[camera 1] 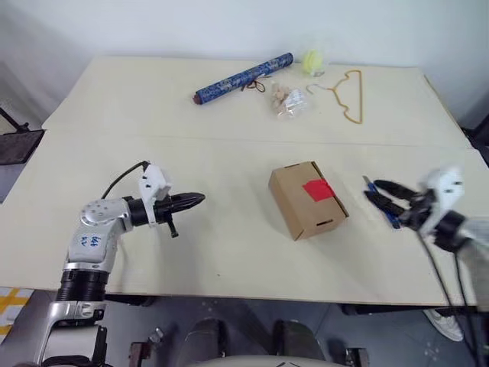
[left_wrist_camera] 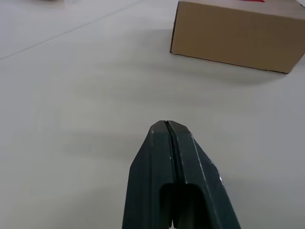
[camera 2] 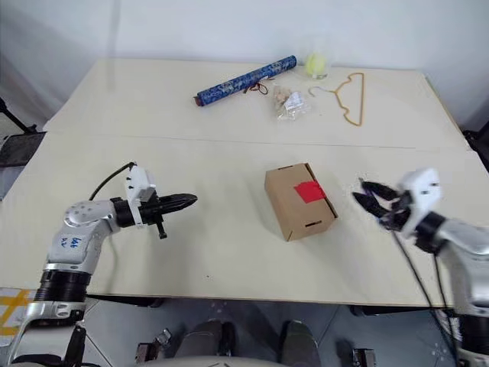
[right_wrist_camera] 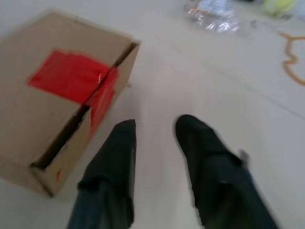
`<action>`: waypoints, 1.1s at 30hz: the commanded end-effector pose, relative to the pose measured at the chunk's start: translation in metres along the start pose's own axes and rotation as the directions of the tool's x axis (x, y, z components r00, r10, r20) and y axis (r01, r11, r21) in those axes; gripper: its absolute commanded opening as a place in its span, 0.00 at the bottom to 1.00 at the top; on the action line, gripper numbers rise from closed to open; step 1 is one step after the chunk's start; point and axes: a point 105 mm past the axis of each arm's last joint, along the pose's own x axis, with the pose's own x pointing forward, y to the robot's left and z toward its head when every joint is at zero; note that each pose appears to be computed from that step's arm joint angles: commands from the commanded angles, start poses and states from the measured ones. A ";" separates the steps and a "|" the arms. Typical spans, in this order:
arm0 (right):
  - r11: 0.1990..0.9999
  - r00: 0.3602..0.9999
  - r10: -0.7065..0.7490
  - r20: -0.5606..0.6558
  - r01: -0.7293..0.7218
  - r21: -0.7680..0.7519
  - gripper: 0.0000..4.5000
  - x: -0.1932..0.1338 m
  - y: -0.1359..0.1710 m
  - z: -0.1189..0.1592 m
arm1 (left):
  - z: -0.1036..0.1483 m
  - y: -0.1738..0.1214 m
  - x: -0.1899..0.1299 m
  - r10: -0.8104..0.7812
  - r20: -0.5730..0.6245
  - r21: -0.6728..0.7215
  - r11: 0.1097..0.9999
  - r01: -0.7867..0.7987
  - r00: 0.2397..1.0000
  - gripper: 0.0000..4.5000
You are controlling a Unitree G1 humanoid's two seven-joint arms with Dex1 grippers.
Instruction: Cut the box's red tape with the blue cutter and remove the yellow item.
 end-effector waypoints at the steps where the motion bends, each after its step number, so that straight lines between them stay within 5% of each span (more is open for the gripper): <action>1: 0.996 0.998 -0.069 -0.006 0.068 -0.064 0.08 0.018 -0.006 -0.004 | 0.011 -0.017 0.021 -0.016 0.044 -0.002 1.000 0.017 0.999 0.00; 2: 0.995 0.997 -0.081 -0.004 0.080 -0.062 0.01 0.021 -0.007 -0.005 | 0.012 -0.021 0.024 -0.021 0.049 -0.009 1.000 0.021 0.999 0.00; 7: 0.995 0.994 -0.094 -0.050 0.092 -0.043 0.01 0.046 -0.012 -0.018 | 0.008 -0.044 0.060 -0.067 0.031 -0.037 0.997 0.068 0.997 0.00; 17: 0.957 0.953 0.291 -0.085 -0.288 0.045 0.01 0.050 0.064 -0.021 | 0.012 -0.061 0.114 -0.100 0.006 -0.054 0.994 0.100 0.995 0.00; 33: 0.927 0.924 0.374 -0.077 -0.369 0.066 0.01 0.036 0.112 -0.004 | -0.003 -0.089 0.064 -0.248 -0.068 -0.093 0.966 0.241 0.966 0.00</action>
